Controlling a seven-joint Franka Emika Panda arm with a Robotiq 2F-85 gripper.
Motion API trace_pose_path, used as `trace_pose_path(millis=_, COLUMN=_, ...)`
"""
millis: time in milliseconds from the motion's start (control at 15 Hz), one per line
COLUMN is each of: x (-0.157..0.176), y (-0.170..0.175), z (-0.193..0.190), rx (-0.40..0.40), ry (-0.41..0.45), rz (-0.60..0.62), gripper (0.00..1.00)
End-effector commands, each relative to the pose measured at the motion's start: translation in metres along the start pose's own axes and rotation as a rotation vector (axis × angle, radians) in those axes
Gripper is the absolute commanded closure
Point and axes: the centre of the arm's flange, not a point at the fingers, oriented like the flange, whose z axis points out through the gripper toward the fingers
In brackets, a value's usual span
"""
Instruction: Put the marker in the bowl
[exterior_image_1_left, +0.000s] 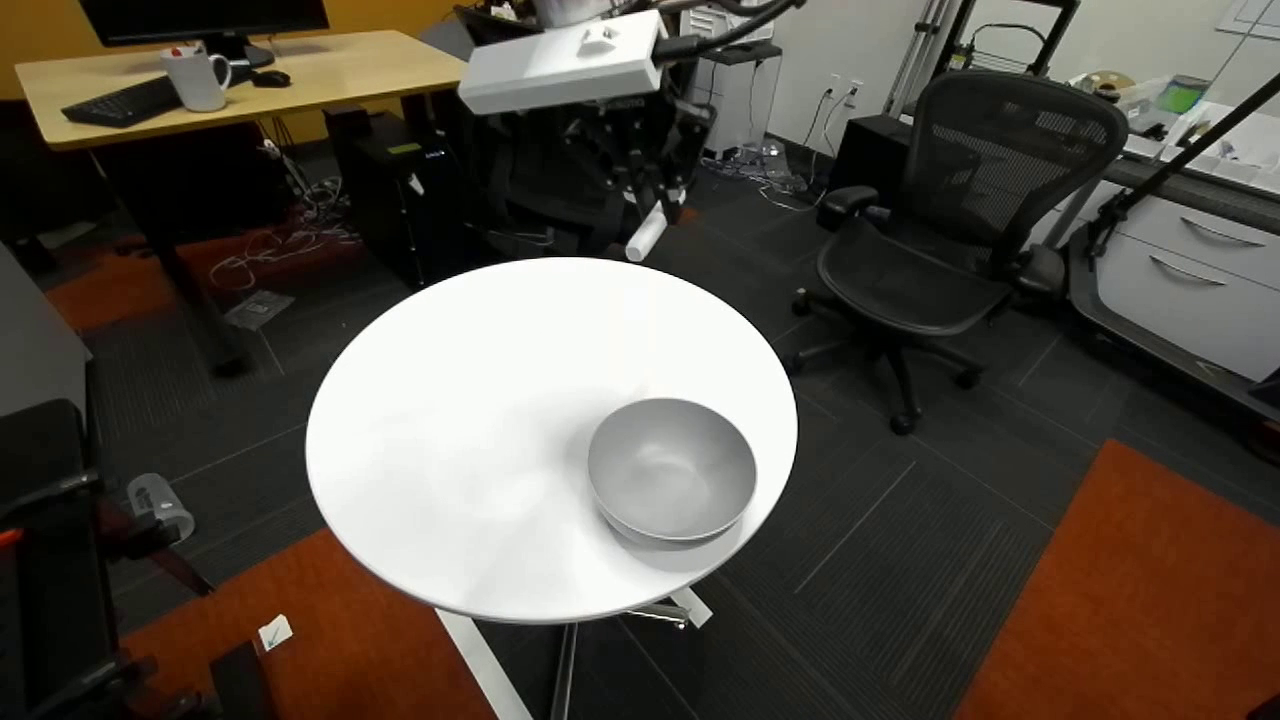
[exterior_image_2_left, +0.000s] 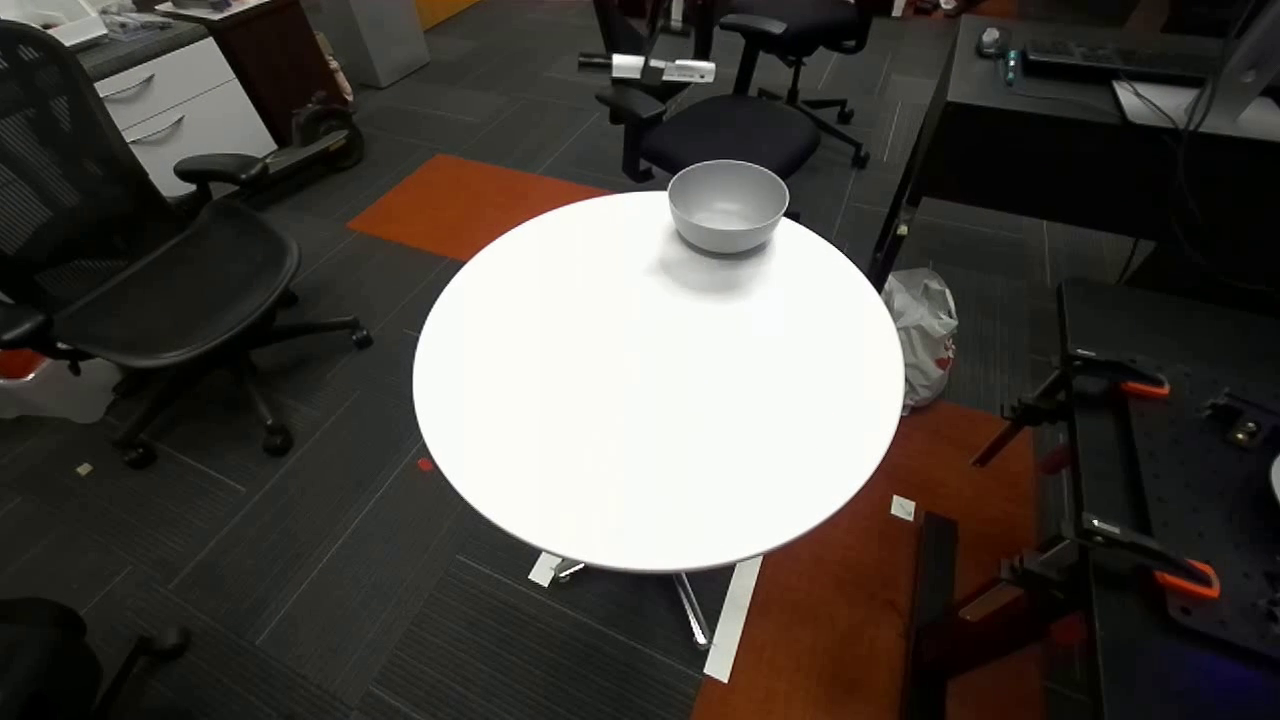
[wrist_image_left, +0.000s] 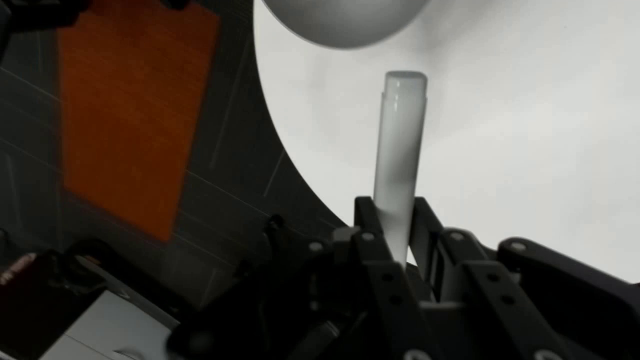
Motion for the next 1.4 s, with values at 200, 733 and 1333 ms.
trace_pose_path(millis=200, x=-0.050, y=0.055, z=0.015, rx=-0.052, ry=-0.047, rz=0.186, gripper=0.95)
trace_pose_path(millis=733, x=-0.083, y=0.076, z=0.074, rx=-0.047, ry=-0.086, rz=0.309, gripper=0.95)
trace_pose_path(millis=1333, x=-0.102, y=0.058, z=0.136, rx=0.004, ry=-0.141, rz=0.358, gripper=0.95)
